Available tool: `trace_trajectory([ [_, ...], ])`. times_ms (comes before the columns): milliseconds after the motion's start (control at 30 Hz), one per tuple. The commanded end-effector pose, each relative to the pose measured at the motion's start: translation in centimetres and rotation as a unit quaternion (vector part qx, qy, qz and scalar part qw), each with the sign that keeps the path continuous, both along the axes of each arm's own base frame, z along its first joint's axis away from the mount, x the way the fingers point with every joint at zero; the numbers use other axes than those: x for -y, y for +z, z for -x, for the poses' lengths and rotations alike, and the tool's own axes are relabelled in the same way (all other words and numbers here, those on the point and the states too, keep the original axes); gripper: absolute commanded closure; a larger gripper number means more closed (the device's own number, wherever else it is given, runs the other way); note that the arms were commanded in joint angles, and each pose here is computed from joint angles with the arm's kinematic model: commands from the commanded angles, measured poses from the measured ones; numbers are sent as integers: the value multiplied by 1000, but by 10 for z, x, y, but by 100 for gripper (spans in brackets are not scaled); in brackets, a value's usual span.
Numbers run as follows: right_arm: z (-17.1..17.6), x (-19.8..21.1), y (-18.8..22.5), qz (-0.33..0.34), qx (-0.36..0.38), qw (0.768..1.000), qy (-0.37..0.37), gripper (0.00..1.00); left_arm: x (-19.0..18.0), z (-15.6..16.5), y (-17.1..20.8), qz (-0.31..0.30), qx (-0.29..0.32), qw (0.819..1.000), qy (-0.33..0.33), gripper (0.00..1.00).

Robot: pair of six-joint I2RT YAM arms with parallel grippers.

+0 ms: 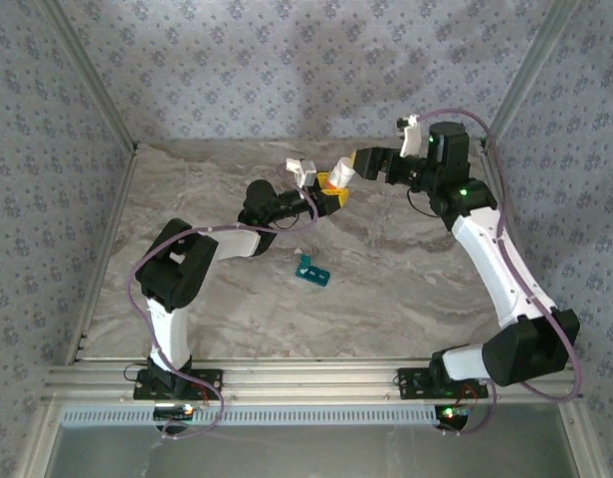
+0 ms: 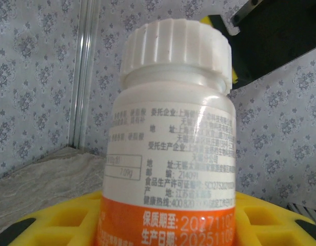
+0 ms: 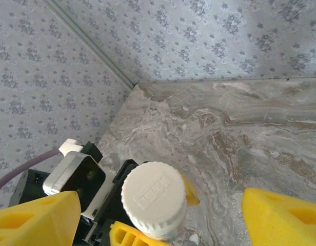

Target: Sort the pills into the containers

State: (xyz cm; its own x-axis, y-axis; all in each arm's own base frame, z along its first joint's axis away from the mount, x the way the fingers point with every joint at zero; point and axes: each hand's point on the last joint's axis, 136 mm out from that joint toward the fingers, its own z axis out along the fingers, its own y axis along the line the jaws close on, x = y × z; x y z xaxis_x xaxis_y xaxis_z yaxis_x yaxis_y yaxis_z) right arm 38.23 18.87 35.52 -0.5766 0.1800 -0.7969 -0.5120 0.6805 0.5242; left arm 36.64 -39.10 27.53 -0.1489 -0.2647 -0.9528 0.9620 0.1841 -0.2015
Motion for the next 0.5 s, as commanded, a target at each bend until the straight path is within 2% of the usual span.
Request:
trace_trajectory([
  [0, 2, -15, 3, -10, 18, 998, 54, 17, 1, 5, 20, 24, 26, 999, -5, 100],
  [467, -6, -30, -10, -19, -1, 997, 74, 27, 4, 7, 20, 24, 24, 999, -11, 100],
])
